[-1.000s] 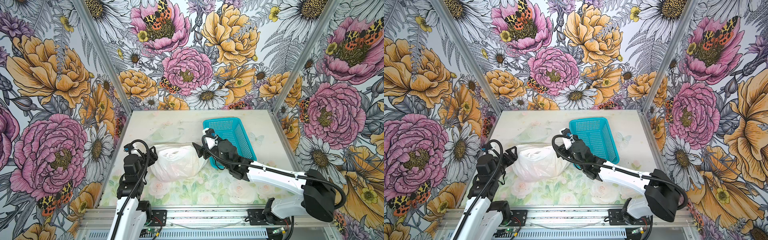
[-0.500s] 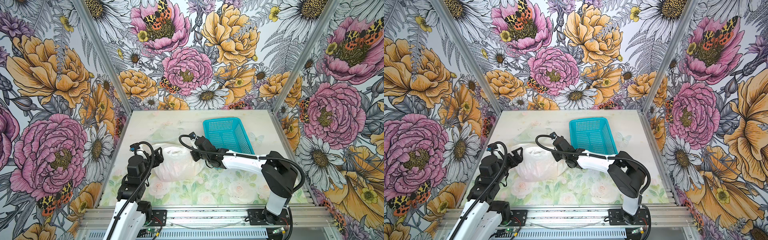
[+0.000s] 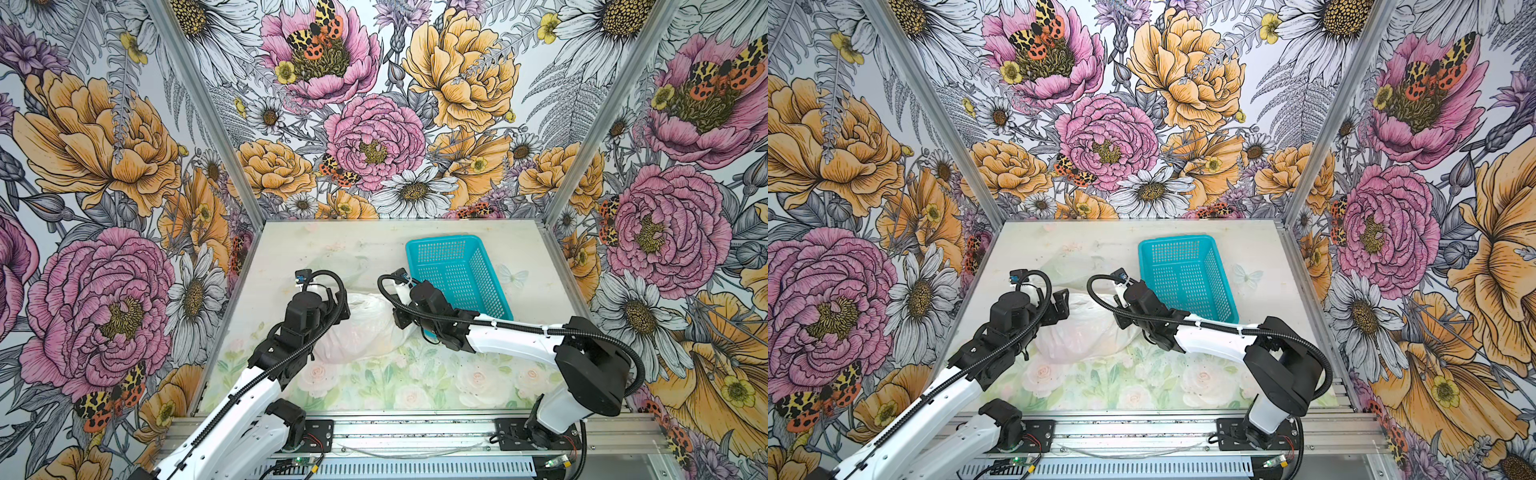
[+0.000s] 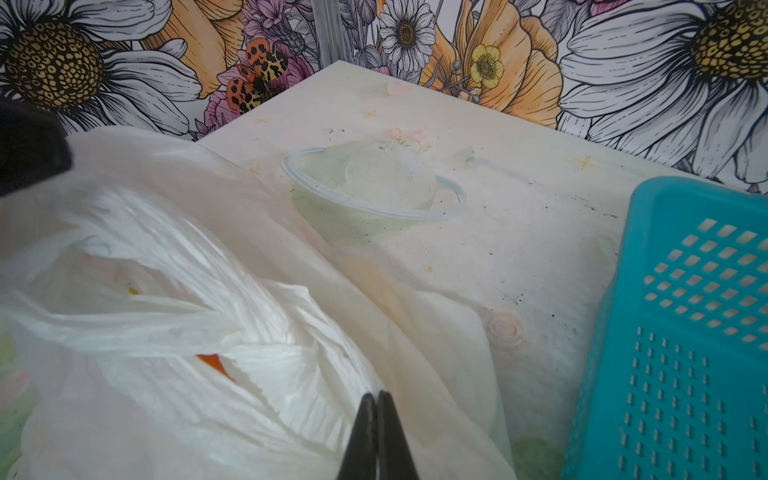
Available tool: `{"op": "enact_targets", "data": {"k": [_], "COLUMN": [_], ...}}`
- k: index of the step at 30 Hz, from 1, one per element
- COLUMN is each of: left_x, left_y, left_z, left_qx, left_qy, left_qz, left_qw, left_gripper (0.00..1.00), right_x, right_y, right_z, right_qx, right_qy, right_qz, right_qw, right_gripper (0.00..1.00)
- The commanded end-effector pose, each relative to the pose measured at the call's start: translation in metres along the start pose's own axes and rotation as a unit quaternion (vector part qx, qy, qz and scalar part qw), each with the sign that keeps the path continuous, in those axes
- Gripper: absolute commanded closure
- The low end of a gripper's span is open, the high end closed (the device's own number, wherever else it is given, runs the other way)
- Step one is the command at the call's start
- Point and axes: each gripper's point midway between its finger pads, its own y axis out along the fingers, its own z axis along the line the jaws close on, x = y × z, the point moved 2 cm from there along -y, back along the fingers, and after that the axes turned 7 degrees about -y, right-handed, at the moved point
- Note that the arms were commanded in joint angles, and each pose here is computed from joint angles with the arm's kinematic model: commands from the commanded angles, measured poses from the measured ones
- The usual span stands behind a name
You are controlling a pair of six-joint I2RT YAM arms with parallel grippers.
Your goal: Untie the knot of the plastic bag and take out the fruit
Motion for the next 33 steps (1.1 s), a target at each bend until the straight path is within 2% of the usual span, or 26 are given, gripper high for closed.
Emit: {"op": "enact_targets", "data": {"k": [1, 8, 10, 11, 13, 14, 15, 16, 24, 33], "left_x": [0.005, -0.009, -0.012, -0.012, -0.012, -0.012, -0.012, -0.012, -0.013, -0.018], "left_y": [0.004, 0.021, 0.025, 0.027, 0.030, 0.032, 0.033, 0.035, 0.039, 0.031], "left_z": [-0.001, 0.009, 0.008, 0.006, 0.004, 0.003, 0.002, 0.002, 0.019, 0.043], "left_qx": [0.018, 0.057, 0.054, 0.051, 0.049, 0.047, 0.044, 0.044, 0.077, 0.077], "left_qy": [0.014, 0.018, 0.016, 0.015, 0.008, 0.004, 0.001, -0.004, -0.037, -0.092], "left_qz": [0.003, 0.023, 0.028, 0.029, 0.028, 0.027, 0.028, 0.028, 0.016, 0.005], "left_qw": [1.000, 0.998, 0.998, 0.998, 0.998, 0.999, 0.999, 0.999, 0.996, 0.993], "left_gripper": [0.01, 0.03, 0.18, 0.32, 0.69, 0.83, 0.96, 1.00, 1.00, 1.00], "right_x": [0.015, 0.007, 0.007, 0.007, 0.007, 0.008, 0.008, 0.007, -0.004, -0.025], "right_y": [-0.010, -0.007, -0.007, -0.007, -0.009, -0.010, -0.011, -0.012, -0.024, -0.052], "right_z": [0.001, 0.001, 0.003, 0.005, 0.005, 0.004, 0.004, 0.003, -0.014, -0.037], "right_qx": [0.004, 0.002, 0.010, 0.015, 0.017, 0.016, 0.014, 0.012, -0.033, -0.084], "right_qy": [0.004, -0.001, 0.000, 0.000, 0.001, 0.002, 0.002, 0.004, 0.021, 0.049], "right_qz": [-0.042, -0.039, -0.043, -0.045, -0.052, -0.057, -0.061, -0.064, -0.083, -0.109], "right_qw": [0.999, 0.999, 0.999, 0.999, 0.998, 0.998, 0.998, 0.998, 0.996, 0.989], "right_gripper": [1.00, 1.00, 1.00, 1.00, 1.00, 1.00, 1.00, 1.00, 1.00, 1.00]}}
